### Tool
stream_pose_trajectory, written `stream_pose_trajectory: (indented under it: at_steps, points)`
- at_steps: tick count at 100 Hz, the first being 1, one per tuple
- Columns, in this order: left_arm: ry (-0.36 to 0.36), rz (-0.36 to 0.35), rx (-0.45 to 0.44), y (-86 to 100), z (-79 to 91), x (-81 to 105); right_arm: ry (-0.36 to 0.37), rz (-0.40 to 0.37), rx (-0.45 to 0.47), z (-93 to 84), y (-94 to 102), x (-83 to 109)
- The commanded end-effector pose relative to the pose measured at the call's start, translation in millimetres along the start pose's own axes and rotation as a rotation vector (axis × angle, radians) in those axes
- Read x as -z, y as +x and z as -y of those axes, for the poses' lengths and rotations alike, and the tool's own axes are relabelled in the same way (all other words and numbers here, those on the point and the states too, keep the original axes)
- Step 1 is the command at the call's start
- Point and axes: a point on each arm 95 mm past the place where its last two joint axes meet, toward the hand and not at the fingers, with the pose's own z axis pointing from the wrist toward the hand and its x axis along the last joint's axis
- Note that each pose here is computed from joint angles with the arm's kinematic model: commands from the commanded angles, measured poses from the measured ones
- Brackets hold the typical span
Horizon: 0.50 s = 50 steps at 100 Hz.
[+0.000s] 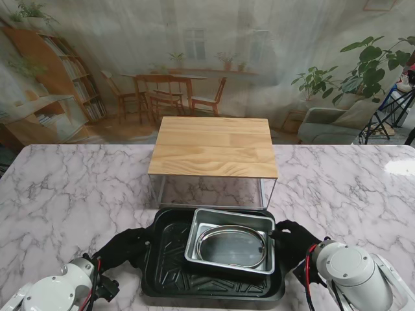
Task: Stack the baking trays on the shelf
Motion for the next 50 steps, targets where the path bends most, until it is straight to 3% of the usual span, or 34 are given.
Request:
stream_pose_trajectory:
  at_steps: [1,50]
  points:
    - [-0.096,-0.08,0.031,24.2,-27.7,-4.3,0.098,-0.108,-0.032,26.5,29.0,5.2]
    - [-0.127,-0.158,0.046,43.3,-31.7,3.9,0.137,-0.174,-0.088,32.2,41.5,14.4]
